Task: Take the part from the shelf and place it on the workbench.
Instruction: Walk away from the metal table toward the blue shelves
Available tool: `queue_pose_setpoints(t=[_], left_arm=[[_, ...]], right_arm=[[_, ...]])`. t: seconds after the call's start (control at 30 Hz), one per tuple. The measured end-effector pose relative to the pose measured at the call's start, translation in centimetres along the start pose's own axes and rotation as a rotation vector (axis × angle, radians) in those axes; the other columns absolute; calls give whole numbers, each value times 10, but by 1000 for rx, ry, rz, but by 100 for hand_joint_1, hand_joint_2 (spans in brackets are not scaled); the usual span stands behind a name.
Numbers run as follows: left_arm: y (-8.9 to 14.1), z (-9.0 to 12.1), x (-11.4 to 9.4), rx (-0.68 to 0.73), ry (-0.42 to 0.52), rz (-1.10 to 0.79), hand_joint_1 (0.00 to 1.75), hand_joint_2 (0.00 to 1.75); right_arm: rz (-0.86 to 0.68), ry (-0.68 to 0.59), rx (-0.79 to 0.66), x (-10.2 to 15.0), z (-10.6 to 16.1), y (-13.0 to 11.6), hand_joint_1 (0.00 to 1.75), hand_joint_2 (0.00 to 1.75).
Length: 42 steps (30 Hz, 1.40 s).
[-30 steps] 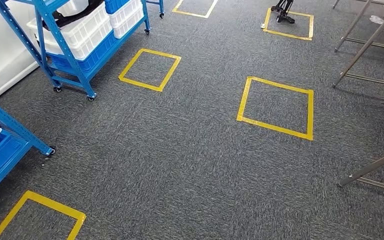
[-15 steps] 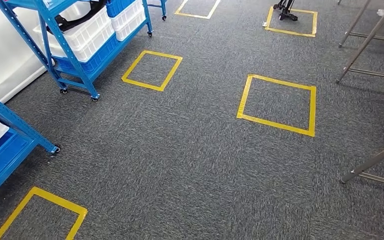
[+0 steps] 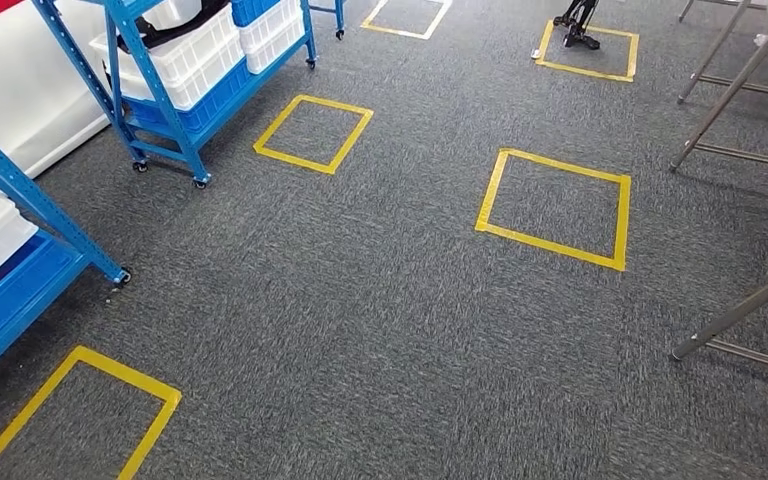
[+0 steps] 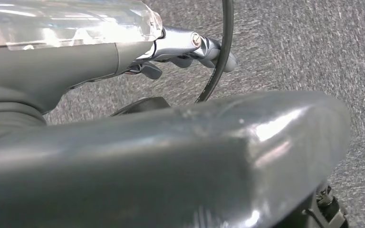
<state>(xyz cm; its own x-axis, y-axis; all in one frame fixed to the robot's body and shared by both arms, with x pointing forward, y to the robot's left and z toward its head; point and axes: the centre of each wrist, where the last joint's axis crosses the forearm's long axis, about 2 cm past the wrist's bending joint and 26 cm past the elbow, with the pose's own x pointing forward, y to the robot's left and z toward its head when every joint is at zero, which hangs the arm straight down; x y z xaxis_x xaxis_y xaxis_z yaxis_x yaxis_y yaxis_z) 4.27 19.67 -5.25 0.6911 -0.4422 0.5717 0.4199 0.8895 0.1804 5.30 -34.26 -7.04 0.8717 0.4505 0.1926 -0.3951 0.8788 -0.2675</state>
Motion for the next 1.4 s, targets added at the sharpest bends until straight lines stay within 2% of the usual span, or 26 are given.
queue_pose_setpoints(t=[0.93,1.4], left_arm=[[2,-3,-1,-13,-4,-23,0,0],[6,-4,-5,-2,18,-52,0,0]], right_arm=[[11,-12,-10,0,0,-6,0,0],[29,27,12,-3,-2,-8,0,0]])
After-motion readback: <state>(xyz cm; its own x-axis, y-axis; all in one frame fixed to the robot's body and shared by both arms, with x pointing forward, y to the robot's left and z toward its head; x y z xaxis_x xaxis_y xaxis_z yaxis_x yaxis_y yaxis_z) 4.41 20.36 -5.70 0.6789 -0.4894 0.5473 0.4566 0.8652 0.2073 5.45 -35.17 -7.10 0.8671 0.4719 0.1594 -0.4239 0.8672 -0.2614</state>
